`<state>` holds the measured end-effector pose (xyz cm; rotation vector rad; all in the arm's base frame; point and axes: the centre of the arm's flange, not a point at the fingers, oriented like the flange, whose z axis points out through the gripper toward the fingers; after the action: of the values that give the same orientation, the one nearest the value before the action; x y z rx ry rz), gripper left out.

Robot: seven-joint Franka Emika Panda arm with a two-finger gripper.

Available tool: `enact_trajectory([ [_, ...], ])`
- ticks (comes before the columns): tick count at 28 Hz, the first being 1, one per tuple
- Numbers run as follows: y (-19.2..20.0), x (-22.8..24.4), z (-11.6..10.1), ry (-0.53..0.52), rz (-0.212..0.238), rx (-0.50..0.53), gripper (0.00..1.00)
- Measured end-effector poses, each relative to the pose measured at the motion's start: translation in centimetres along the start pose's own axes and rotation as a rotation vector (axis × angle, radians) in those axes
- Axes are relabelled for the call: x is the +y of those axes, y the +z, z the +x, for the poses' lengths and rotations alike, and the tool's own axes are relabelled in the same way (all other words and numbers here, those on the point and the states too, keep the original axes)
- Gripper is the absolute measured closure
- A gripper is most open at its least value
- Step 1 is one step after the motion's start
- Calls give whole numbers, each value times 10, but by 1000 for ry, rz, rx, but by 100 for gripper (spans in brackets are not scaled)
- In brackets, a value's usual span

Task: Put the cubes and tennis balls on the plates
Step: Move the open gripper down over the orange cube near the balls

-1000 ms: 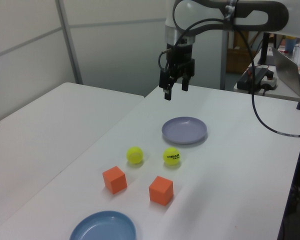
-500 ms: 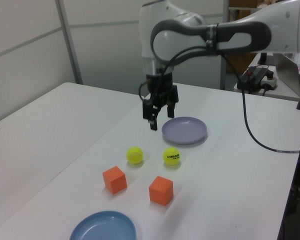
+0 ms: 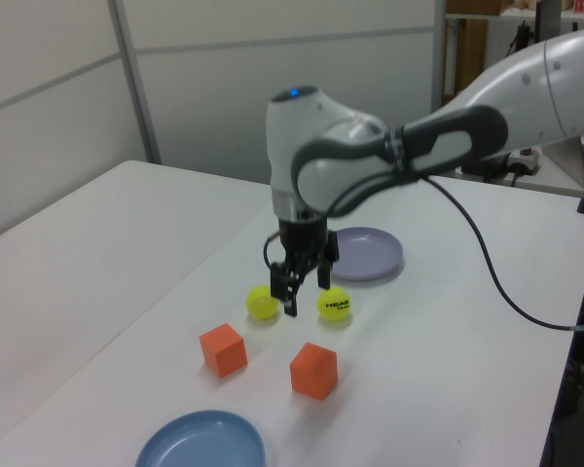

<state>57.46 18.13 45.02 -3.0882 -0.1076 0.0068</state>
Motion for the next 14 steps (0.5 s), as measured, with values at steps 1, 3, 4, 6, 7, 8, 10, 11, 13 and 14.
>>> enact_trajectory([
  [1,6,1,-1,2,0,3,0],
  [3,18,2,-4,3,1,6,0],
  [4,23,2,-5,4,1,7,0],
  [6,32,3,-8,4,0,7,0],
  [7,35,3,-9,4,0,8,0],
  [8,38,3,-10,4,1,11,0],
  [10,43,4,-12,4,1,14,0],
  [11,46,4,-13,5,1,17,0],
  [13,53,5,-15,5,1,21,0],
  [14,56,5,-16,5,2,23,0],
])
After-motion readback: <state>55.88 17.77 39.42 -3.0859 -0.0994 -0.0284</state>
